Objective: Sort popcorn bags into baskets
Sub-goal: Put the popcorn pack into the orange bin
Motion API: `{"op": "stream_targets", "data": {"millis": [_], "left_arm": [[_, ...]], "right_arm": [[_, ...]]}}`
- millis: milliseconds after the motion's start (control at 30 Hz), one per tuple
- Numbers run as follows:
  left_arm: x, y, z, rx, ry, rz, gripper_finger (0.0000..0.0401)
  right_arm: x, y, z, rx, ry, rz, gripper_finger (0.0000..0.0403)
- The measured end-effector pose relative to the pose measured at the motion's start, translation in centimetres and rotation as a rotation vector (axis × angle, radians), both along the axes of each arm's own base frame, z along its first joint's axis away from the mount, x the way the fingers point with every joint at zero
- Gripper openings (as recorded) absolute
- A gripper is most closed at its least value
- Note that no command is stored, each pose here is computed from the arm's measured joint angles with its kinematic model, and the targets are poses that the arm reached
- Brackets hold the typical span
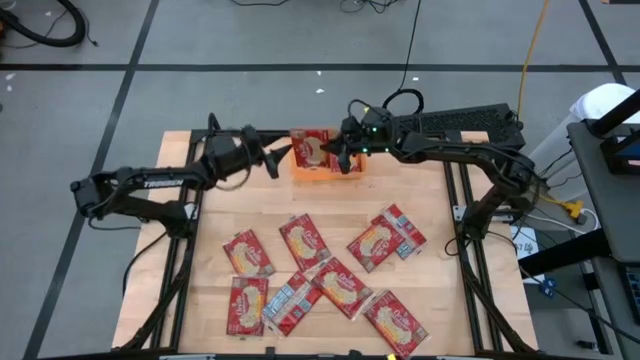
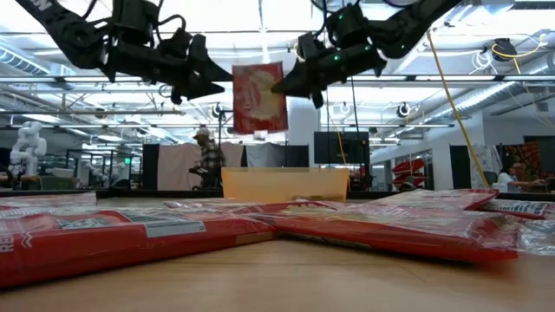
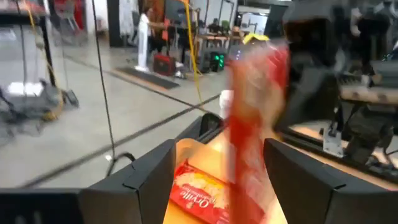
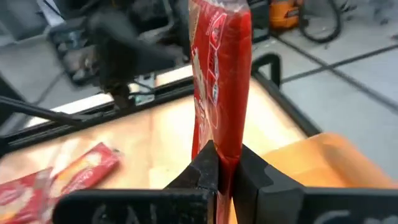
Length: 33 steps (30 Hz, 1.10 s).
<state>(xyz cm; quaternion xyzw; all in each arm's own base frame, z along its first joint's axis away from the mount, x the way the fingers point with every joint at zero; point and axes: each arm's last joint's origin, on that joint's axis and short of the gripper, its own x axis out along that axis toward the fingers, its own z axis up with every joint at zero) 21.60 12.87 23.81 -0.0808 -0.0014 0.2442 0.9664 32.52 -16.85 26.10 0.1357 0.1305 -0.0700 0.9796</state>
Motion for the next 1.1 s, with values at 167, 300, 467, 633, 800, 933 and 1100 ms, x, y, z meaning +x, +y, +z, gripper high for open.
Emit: {"op": "stream_targets", "data": {"millis": [167, 300, 467, 633, 800, 933, 1100], "left_arm": [[-0.1, 2.6, 0.0, -0.075, 0.022, -0.183, 0.0242], [0.5, 3.2, -0.3, -0.067, 0.043, -0.272, 0.0241], [1.1, 3.7, -0.4, -0.046, 0.052, -0.283, 0.0210], [1.8, 4.0, -0.6, 0.043, 0.053, -0.296, 0.0088], [1.8, 4.9, -1.2, 0.053, 0.044, -0.273, 0.0022], [1.1, 6.2, -1.5, -0.021, 0.009, -0.222, 0.0032], [1.1, 6.6, -2.1, -0.129, -0.011, -0.173, 0.0018]], "right_arm": [[0.6, -0.7, -0.8, 0.053, -0.060, 0.080, 0.0011], [0.6, -0.9, -0.8, 0.049, -0.070, 0.080, 0.0011], [0.3, -1.5, -0.8, 0.049, -0.070, 0.062, 0.0011], [0.1, -1.8, -0.8, 0.048, -0.070, 0.050, 0.0012], [0.1, -2.1, -0.9, 0.024, -0.049, -0.066, 0.0041], [-0.4, -2.1, -1.1, 0.013, 0.021, -0.155, 0.0102], [-2.2, -1.5, -0.1, -0.080, 0.180, -0.257, 0.0173]]}}
